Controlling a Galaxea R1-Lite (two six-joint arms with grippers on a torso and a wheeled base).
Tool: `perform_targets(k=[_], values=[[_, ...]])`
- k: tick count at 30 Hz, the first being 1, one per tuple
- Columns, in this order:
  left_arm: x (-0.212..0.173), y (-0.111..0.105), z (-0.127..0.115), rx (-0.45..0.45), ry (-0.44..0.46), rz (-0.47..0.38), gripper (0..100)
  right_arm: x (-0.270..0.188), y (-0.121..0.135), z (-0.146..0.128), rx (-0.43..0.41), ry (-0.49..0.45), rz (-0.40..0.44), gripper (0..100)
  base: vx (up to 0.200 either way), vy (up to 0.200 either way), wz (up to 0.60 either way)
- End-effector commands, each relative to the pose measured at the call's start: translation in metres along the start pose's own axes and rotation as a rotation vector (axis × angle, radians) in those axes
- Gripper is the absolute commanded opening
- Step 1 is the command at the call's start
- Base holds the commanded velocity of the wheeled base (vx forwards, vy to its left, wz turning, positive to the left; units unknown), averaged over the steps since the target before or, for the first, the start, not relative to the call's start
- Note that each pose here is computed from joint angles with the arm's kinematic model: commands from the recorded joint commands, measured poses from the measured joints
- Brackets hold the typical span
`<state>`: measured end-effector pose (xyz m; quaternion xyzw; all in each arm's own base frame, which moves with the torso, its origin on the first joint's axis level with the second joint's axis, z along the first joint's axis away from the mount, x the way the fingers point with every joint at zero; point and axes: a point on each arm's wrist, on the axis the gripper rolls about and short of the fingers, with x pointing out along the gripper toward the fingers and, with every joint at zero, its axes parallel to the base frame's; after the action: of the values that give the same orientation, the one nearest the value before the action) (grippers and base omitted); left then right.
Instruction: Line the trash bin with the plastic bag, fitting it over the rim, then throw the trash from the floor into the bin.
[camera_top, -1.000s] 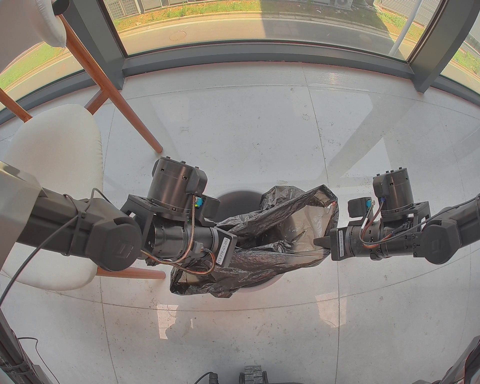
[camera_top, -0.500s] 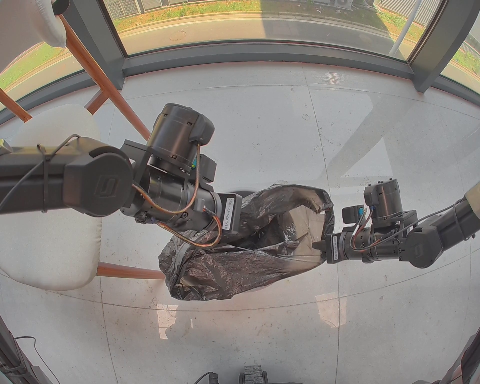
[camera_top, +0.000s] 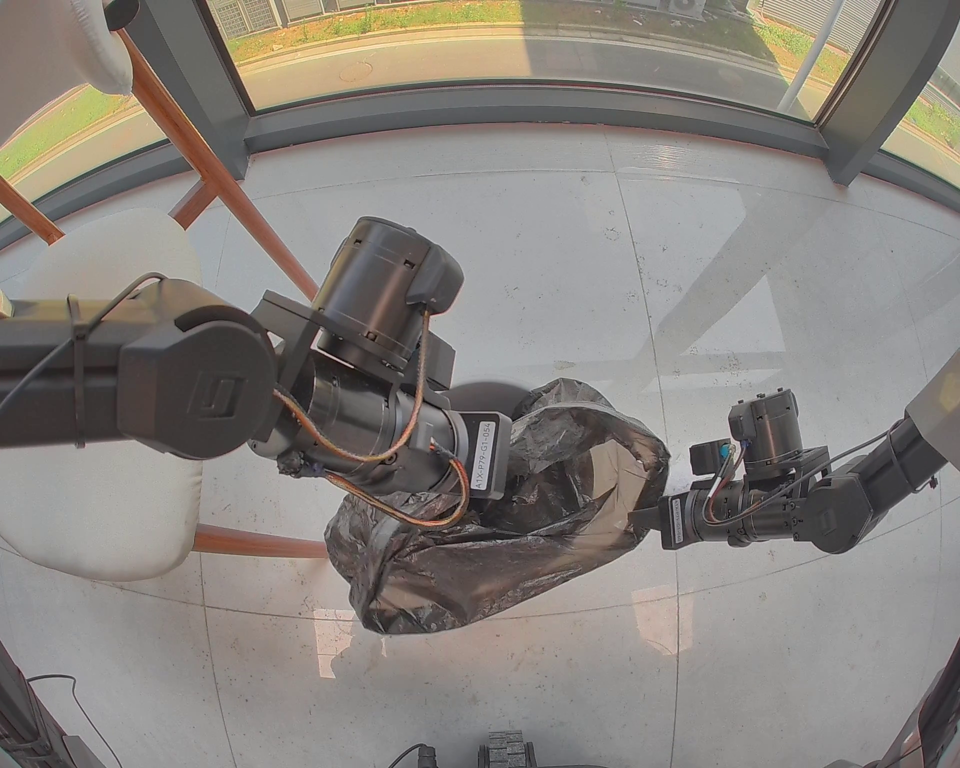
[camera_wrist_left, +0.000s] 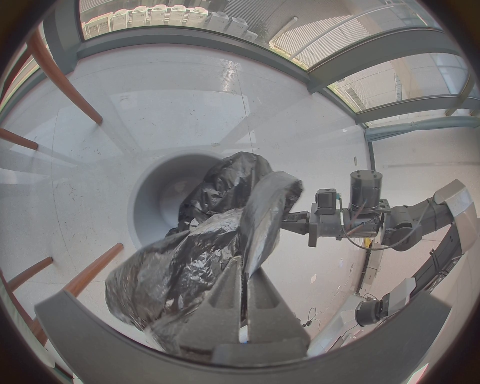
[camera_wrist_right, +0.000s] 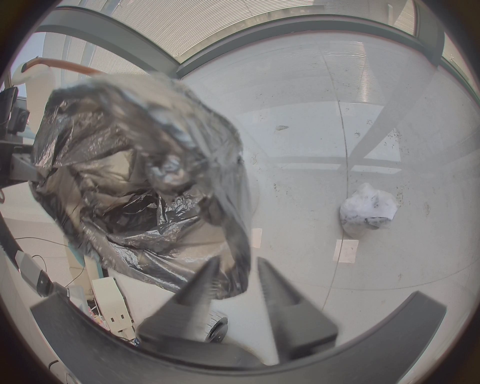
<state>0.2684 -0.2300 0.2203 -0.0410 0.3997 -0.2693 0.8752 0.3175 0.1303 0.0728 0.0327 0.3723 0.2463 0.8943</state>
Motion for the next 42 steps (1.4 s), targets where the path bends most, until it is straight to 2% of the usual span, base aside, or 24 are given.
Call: perform_targets(k=[1,7,10,18,21,24,32,38,42], values=[[-0.001,-0.005,0.002,0.002,-0.008,-0.016,0,0.002,-0.008,0.0,0.019,-0.004,-0.017,100,0.0,0.0,0.0],[0.001,-0.005,0.001,-0.017,-0.003,-0.011,0,-0.025,-0.006,-0.009,0.03,-0.005,-0.022,100,0.0,0.0,0.0],[0.012,-0.002,0.001,-0.016,0.01,0.004,0,-0.03,-0.001,-0.006,0.02,-0.024,-0.007,100,0.0,0.0,0.0],[0.021,-0.002,0.007,-0.021,-0.033,0.005,0,-0.024,0.042,-0.006,-0.046,-0.017,0.09,100,0.0,0.0,0.0],[0.024,0.007,0.017,-0.04,-0.094,0.054,0,-0.016,0.044,-0.006,-0.045,-0.01,0.091,100,0.0,0.0,0.0],[0.028,0.014,0.027,-0.056,-0.147,0.067,0,-0.013,0.043,-0.005,-0.043,-0.007,0.088,100,0.0,0.0,0.0],[0.019,0.052,0.048,-0.117,-0.215,0.134,0,-0.015,0.042,-0.003,-0.041,-0.017,0.084,100,0.0,0.0,0.0],[0.013,0.056,0.06,-0.127,-0.262,0.135,0,-0.016,0.042,-0.004,-0.039,-0.016,0.084,100,0.0,0.0,0.0],[0.014,0.068,0.067,-0.144,-0.282,0.154,0,-0.017,0.041,-0.004,-0.037,-0.019,0.08,100,0.0,0.0,0.0]])
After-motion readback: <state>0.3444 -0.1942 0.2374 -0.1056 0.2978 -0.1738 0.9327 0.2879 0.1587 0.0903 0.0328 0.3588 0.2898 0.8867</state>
